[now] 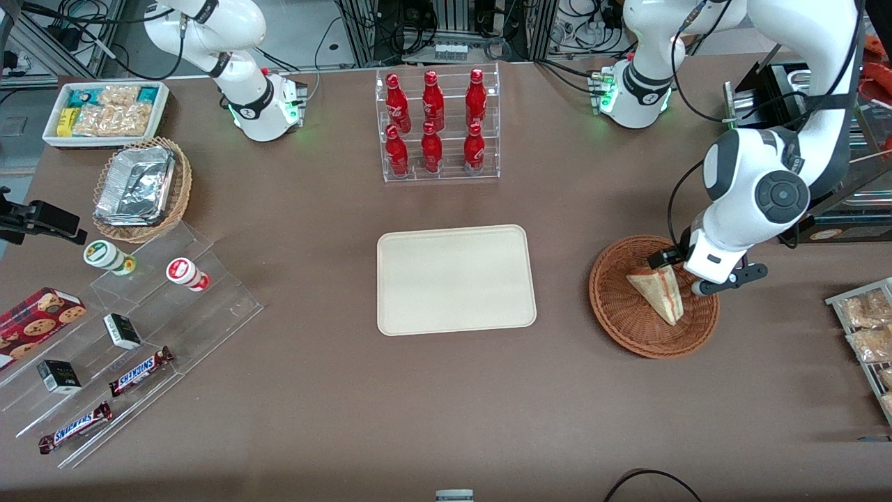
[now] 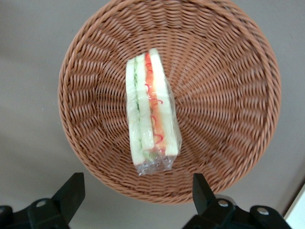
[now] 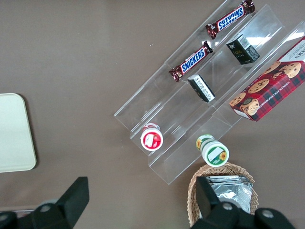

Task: Place sandwich from basket to tray
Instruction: 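Move the left gripper over the wrapped sandwich in the wicker basket and lower, then close the left gripper on the sandwich's upright edge, then lift the sandwich and carry it with the left gripper over the cream tray, then lower the sandwich onto the tray and open the left gripper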

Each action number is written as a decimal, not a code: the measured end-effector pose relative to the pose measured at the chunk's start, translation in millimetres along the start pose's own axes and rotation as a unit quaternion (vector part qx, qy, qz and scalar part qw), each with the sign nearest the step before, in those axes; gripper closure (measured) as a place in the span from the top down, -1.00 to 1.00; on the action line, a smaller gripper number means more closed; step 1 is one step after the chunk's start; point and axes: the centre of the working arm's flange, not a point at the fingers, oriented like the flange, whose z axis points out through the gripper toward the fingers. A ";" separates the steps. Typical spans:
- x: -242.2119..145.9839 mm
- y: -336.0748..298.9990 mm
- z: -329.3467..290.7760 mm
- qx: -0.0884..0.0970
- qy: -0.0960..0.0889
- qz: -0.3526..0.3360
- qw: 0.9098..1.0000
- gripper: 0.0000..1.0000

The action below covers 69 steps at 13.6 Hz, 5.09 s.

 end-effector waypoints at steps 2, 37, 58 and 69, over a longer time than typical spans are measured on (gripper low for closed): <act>2.6 2.5 6.4 -0.004 0.003 -0.075 0.997 1.00; -95.7 183.8 -3.1 0.052 -0.036 0.076 0.995 -0.64; -215.6 402.2 72.2 -0.004 -0.011 0.085 0.996 -0.64; -206.3 411.3 68.1 -0.007 -0.009 0.046 0.999 0.07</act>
